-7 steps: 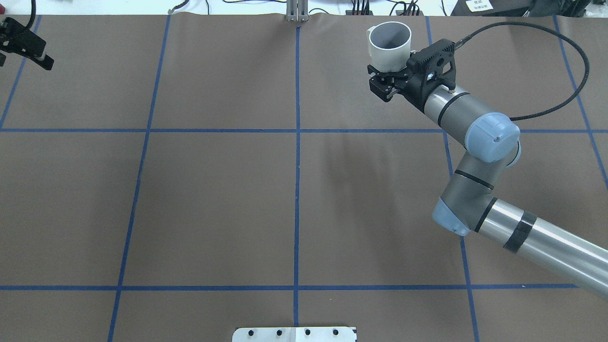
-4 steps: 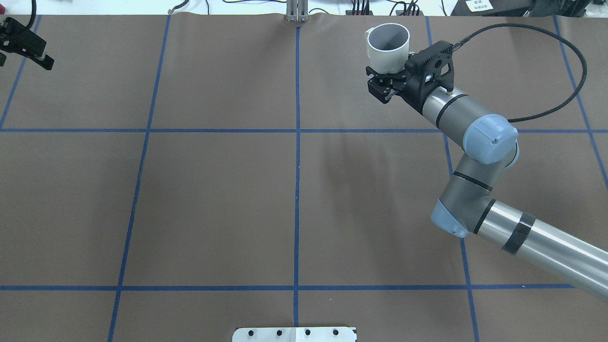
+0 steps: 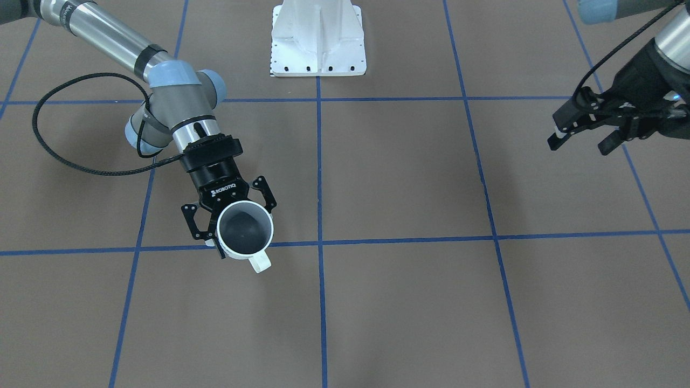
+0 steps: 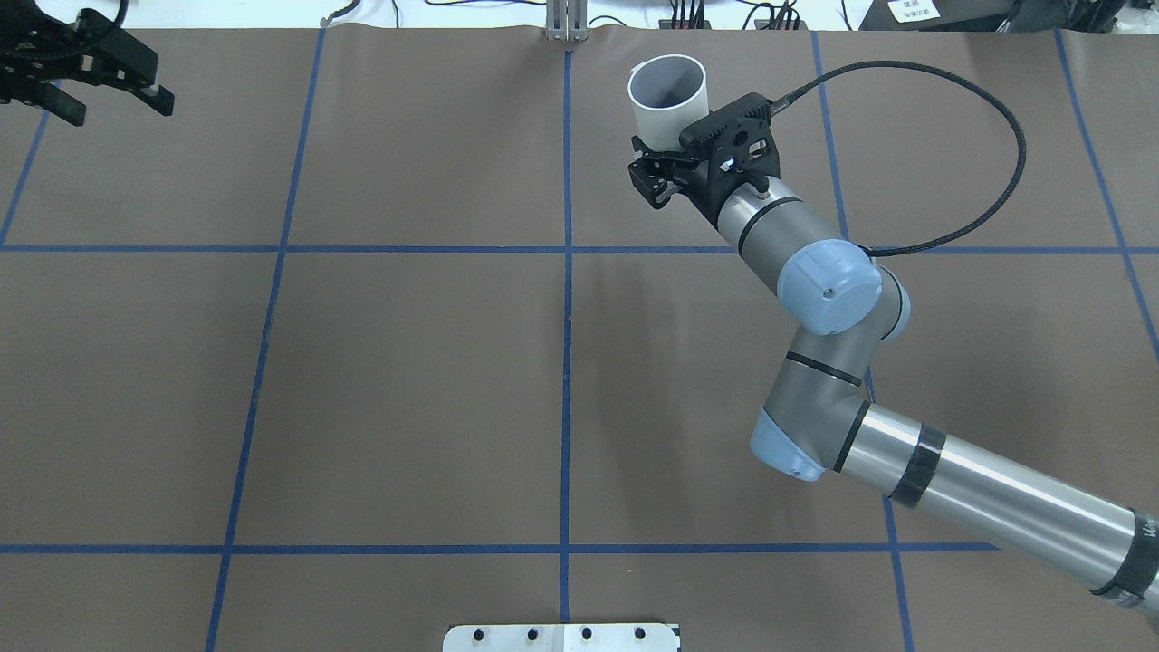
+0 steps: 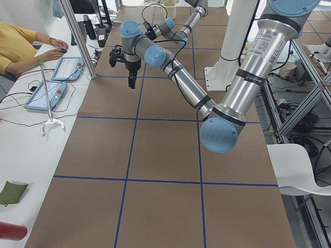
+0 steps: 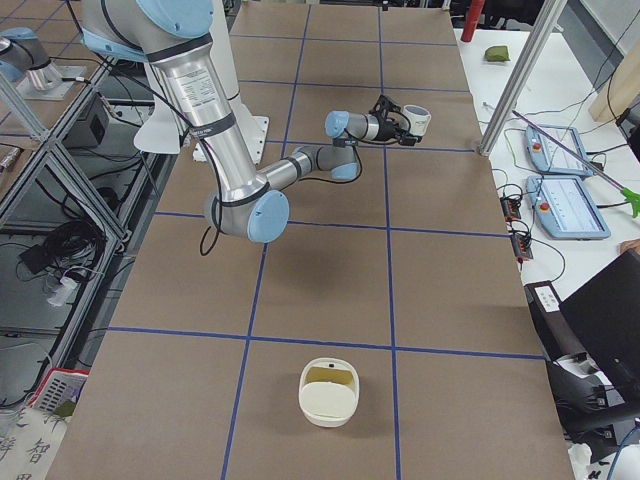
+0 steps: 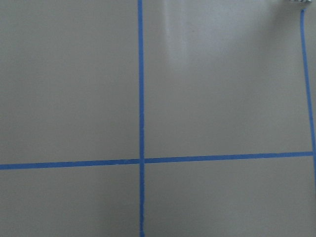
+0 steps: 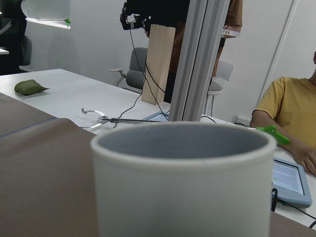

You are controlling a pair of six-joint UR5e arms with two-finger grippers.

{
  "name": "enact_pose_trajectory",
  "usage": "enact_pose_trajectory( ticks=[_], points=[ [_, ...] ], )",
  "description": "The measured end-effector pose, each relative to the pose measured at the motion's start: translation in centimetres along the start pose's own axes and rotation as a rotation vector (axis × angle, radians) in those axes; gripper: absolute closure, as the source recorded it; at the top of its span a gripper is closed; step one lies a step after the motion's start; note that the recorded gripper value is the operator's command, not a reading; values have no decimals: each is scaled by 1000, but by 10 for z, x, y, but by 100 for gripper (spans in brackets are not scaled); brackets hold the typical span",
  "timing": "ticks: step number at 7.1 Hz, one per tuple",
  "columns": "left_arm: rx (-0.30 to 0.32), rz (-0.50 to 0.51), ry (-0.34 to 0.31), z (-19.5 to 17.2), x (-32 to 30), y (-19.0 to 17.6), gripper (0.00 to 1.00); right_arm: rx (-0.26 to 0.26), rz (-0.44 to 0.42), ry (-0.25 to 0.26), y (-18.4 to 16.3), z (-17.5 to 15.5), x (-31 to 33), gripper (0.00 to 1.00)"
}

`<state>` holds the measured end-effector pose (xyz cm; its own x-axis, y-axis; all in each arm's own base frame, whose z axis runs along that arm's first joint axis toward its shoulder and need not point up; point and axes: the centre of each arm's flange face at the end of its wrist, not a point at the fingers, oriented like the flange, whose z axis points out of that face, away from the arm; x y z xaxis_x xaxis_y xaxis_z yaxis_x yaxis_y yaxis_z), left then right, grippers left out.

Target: Left arm hands cup to right arm to dump lemon

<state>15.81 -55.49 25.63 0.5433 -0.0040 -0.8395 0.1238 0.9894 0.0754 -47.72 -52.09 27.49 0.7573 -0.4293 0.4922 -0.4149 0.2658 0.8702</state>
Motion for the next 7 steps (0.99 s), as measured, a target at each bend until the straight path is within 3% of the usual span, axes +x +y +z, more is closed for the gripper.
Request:
enact_pose_trajectory(
  ticks=[2, 4, 7],
  points=[
    [21, -105, 99, 25, 51, -6, 0, -5, -164, 16, -17, 6, -30, 100],
    [18, -192, 183, 37, 103, -6, 0, -24, -260, 26, -34, 12, -53, 100],
    [45, -268, 213, 56, 177, 2, 0, -28, -339, 51, -48, 14, -81, 100]
  ],
)
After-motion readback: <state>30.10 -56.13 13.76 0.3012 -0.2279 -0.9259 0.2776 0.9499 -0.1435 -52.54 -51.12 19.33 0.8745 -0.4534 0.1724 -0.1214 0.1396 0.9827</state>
